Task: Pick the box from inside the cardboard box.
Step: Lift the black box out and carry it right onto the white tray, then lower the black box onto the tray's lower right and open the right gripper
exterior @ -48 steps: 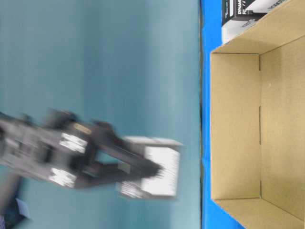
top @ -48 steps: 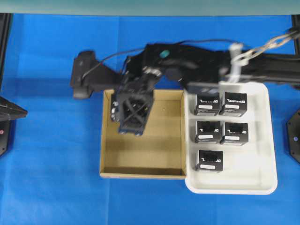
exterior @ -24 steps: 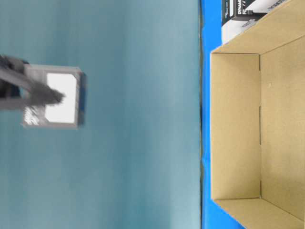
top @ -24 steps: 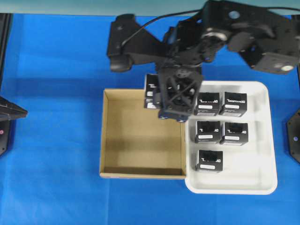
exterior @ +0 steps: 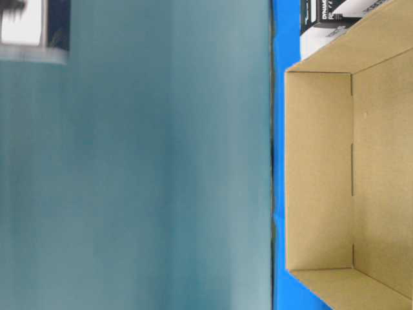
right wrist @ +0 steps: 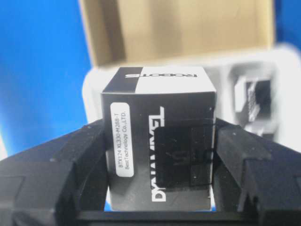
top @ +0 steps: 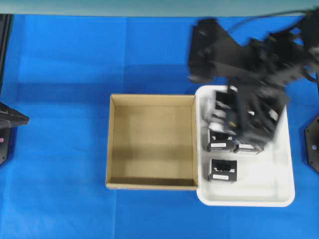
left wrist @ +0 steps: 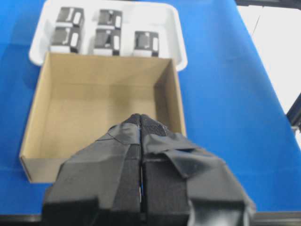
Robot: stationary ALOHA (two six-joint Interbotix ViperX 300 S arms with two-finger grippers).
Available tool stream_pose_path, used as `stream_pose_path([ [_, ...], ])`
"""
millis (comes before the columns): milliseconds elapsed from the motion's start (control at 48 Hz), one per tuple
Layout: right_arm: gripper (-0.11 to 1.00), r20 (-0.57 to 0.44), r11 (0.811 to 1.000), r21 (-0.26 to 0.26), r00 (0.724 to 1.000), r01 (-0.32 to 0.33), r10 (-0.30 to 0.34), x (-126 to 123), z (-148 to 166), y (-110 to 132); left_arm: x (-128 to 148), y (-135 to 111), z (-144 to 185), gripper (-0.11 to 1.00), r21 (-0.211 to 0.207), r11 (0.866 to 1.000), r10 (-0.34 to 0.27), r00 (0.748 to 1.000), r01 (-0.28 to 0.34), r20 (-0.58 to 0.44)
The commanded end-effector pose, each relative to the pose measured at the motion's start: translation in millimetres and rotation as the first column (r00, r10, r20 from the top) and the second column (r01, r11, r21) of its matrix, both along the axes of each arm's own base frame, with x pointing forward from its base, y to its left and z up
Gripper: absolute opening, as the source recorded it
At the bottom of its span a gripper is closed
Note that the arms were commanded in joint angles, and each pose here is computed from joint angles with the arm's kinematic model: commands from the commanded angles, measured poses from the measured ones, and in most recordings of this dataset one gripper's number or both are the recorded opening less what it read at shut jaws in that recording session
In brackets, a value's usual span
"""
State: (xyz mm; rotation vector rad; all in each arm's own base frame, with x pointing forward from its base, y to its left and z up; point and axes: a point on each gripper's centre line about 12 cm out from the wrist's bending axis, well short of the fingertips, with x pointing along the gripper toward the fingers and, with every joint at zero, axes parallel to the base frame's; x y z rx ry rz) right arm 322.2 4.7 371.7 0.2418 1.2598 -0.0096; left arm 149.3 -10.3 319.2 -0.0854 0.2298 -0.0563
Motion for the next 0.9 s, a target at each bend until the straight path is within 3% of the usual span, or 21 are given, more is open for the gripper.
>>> stream_pose_path([
  [0, 0.61, -0.019, 1.000, 0.012, 1.000, 0.006, -0.006, -20.4, -12.8, 11.6, 2.7, -0.3, 6.8, -0.07, 0.001, 1.000, -0.001, 1.000, 0.001, 0.009],
  [208, 0.61, -0.021, 0.999, 0.042, 0.999, 0.032, -0.032, -50.4, -42.8, 31.9, 3.4, -0.3, 5.7, -0.07, -0.014, 1.000, 0.003, 1.000, -0.003, 0.004],
  [458, 0.61, -0.122, 0.999, 0.043, 0.992, 0.025, -0.019, -82.4, -96.6, 47.9, 4.9, -0.5, 3.9, -0.07, -0.017, 1.000, 0.004, 1.000, -0.004, -0.006],
  [625, 0.61, -0.151, 0.999, 0.040, 0.988, -0.007, 0.013, -93.0, -128.4, 58.6, 4.9, -0.8, 3.9, -0.07, -0.019, 1.000, 0.002, 1.000, -0.002, -0.006],
  [875, 0.61, -0.101, 0.999, 0.049, 0.995, -0.012, 0.017, -97.7, -156.2, 66.0, 6.4, -0.9, 3.5, -0.07, -0.019, 1.000, 0.002, 1.000, -0.002, -0.011],
])
